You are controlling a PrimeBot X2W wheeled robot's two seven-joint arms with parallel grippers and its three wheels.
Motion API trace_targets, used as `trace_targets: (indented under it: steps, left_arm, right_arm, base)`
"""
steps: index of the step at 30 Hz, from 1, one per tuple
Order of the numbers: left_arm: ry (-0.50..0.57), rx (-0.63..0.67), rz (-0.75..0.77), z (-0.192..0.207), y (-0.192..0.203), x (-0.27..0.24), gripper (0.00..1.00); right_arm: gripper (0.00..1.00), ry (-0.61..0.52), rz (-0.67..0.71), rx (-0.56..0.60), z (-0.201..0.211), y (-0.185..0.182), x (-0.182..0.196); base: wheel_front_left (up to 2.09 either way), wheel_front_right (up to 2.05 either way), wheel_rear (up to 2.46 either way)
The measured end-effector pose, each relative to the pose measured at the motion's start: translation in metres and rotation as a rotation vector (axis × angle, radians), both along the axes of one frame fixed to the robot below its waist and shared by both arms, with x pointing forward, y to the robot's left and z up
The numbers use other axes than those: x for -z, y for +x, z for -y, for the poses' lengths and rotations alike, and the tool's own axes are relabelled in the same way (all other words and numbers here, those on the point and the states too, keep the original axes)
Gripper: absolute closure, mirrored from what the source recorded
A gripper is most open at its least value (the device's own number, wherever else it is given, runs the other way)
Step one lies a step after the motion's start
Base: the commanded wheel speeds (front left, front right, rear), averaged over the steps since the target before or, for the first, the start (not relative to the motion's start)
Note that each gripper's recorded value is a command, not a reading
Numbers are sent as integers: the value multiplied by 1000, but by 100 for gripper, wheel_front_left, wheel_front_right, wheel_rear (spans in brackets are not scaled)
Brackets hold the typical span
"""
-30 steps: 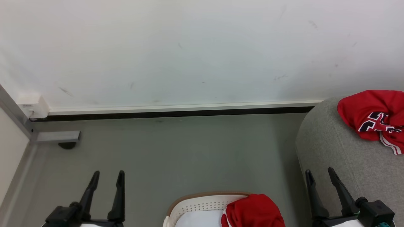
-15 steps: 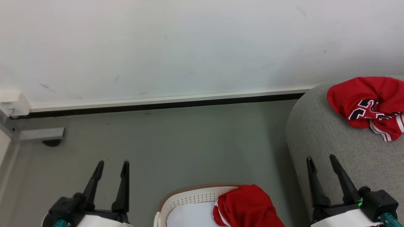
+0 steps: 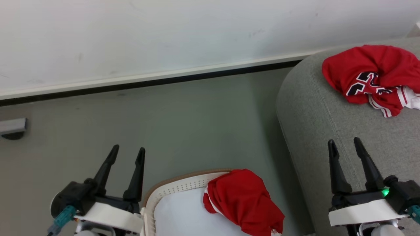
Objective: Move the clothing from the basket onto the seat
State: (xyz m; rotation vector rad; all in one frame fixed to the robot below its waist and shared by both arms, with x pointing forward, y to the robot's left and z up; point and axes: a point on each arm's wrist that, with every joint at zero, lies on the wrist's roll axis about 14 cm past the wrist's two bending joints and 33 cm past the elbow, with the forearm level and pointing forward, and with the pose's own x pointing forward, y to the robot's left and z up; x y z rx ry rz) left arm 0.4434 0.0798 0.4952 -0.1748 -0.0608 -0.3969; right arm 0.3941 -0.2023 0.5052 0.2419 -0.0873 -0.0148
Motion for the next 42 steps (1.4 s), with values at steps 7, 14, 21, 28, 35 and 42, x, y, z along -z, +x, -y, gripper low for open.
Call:
trace_targets:
  steps: [7,14,21,28,35,42]
  left_arm:
    - [37,145,-81,40,16,40,0]
    - [89,341,-183,89,17,89,0]
    - [132,521,-296,132,9,140,0]
    - [185,648,-432,154,0,195,0]
    - [206,724,-537,167,-5,240,0]
    - [233,769,-633,174,-6,279,0]
  right_arm:
    - [0,-31,22,79,29,17,-5]
    - [0,-49,58,115,45,40,-13]
    - [0,-68,72,133,56,65,-9]
    - [0,-77,89,157,67,86,-3]
    - [0,-143,115,161,71,100,-2]
    - [0,-164,105,162,74,107,9]
  base:
    - [0,0,0]
    - [0,0,0]
    - [0,0,0]
    - [0,0,0]
    - [0,0,0]
    - [0,0,0]
